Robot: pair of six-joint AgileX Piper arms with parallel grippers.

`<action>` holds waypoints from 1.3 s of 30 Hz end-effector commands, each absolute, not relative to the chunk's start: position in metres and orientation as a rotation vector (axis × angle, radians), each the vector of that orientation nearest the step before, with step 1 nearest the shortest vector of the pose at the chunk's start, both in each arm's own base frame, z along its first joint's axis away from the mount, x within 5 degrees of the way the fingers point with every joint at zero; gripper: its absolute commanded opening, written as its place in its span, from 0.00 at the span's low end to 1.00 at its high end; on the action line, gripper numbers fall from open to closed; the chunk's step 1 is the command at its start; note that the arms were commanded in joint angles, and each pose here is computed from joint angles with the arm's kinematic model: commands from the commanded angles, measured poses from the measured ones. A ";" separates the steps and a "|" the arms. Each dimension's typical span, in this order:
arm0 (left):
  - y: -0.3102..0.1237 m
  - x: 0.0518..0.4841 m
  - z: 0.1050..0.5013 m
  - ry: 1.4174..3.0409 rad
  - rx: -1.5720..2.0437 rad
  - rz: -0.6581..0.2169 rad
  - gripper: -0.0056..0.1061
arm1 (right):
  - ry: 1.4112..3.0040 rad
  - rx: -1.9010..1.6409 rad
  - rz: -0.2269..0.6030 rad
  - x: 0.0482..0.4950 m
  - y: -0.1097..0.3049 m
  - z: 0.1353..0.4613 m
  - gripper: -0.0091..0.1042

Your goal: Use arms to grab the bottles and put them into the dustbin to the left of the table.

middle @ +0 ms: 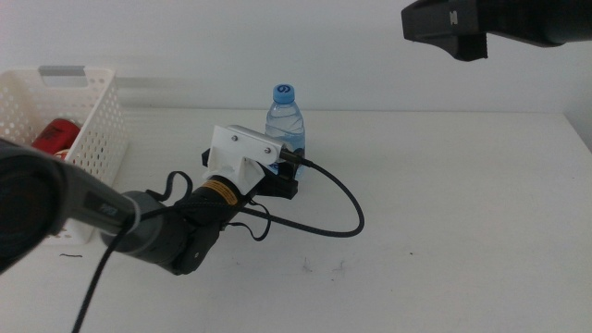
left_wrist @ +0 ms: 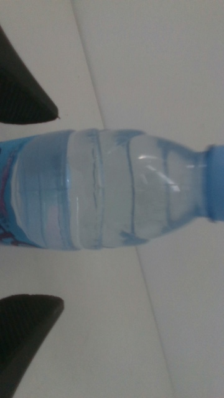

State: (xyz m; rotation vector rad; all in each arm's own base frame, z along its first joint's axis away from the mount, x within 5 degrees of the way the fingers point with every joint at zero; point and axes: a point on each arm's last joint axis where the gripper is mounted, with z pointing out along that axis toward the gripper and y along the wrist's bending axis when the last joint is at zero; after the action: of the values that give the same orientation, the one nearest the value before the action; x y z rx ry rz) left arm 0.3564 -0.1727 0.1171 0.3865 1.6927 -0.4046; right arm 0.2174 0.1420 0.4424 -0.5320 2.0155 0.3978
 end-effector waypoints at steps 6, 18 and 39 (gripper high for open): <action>-0.180 0.383 0.102 1.674 0.383 -0.395 0.89 | 2.006 -0.528 0.391 0.217 0.139 0.444 0.84; -0.196 0.423 0.085 1.682 0.365 -0.386 0.89 | 2.006 -0.528 0.391 0.217 0.139 0.444 0.84; -0.159 0.340 0.247 2.240 0.248 -0.318 0.03 | 2.006 -0.528 0.391 0.217 0.139 0.444 0.84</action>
State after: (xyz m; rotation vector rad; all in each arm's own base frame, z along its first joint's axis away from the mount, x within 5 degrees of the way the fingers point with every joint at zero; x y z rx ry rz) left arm 0.3544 -0.1628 0.2216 0.2420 2.2010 -0.3520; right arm 0.2174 0.1420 0.4424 -0.5322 2.0161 0.3976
